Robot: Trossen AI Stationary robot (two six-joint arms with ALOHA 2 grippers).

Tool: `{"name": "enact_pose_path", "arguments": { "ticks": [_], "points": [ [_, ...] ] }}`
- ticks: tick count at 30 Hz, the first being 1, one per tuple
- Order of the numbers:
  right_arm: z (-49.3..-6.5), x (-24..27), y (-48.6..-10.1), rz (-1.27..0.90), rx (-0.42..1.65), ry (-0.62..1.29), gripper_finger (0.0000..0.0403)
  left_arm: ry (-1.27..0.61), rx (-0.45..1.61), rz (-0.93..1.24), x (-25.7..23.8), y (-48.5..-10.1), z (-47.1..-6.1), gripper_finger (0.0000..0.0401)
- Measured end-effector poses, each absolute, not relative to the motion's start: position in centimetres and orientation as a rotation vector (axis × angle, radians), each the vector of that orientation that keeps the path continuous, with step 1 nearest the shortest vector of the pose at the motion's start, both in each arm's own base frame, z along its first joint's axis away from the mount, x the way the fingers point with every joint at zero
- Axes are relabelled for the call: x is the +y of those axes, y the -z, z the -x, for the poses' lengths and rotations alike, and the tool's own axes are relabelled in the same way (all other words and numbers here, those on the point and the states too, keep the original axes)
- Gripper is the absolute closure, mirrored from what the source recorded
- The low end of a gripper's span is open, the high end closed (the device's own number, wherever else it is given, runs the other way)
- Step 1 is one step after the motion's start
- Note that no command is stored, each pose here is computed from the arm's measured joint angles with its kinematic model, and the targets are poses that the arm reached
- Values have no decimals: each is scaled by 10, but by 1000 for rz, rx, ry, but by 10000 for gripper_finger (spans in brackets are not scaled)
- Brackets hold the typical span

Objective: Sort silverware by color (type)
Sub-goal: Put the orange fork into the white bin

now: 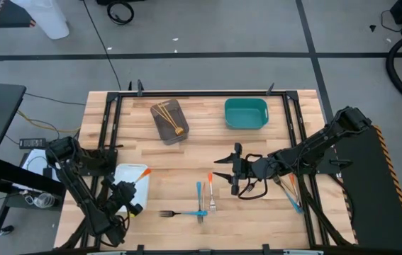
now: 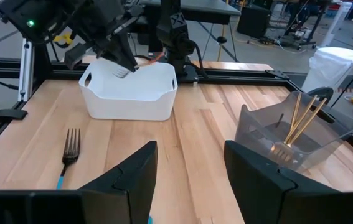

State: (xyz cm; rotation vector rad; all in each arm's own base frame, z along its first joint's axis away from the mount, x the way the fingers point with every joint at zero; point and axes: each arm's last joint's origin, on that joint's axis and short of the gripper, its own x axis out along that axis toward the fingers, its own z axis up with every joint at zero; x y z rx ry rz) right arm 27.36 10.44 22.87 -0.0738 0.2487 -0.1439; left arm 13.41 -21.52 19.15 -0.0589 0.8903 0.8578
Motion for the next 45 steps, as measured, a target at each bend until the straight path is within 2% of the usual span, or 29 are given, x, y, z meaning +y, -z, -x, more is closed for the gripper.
{"name": "enact_pose_path", "arguments": {
  "ticks": [19, 34, 45],
  "points": [
    [-274, 104, -229, 74, 249, 142, 206, -922, 928, 199, -211, -170, -127, 381],
    [-274, 105, -229, 73, 249, 137, 206, -964, 966, 362, -215, -166, -133, 381],
    [-274, 105, -229, 71, 245, 130, 206, -985, 1014, 395, -215, -165, -135, 381]
  ]
}}
